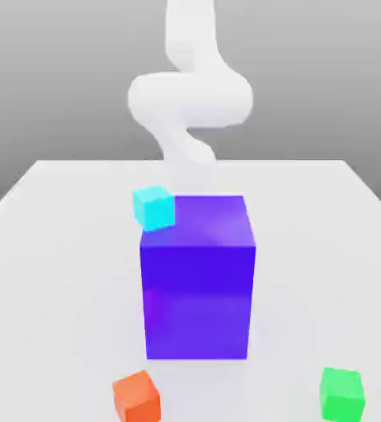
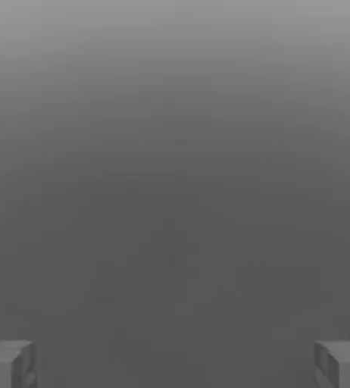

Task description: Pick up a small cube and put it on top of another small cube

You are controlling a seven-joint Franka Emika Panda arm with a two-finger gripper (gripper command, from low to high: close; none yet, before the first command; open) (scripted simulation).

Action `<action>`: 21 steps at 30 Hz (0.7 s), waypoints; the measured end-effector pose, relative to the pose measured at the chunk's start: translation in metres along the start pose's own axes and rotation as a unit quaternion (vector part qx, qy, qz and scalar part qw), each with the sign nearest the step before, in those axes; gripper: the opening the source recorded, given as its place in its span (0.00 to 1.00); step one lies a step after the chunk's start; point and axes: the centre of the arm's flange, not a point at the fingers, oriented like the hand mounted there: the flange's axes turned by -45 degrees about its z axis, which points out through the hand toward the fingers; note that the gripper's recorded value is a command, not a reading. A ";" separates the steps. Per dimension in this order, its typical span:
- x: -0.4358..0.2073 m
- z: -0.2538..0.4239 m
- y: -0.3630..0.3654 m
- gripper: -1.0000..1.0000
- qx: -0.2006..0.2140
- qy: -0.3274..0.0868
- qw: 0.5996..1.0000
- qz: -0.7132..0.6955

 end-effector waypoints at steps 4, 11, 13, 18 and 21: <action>0.005 0.068 -0.032 0.50 0.029 -0.047 0.996 -0.073; -0.012 0.180 -0.101 0.50 0.080 -0.120 0.970 -0.198; -0.023 0.211 -0.123 0.50 0.095 -0.139 0.958 -0.234; -0.065 0.281 -0.184 0.50 0.133 -0.184 0.917 -0.327; -0.098 0.319 -0.222 0.50 0.156 -0.209 0.887 -0.381</action>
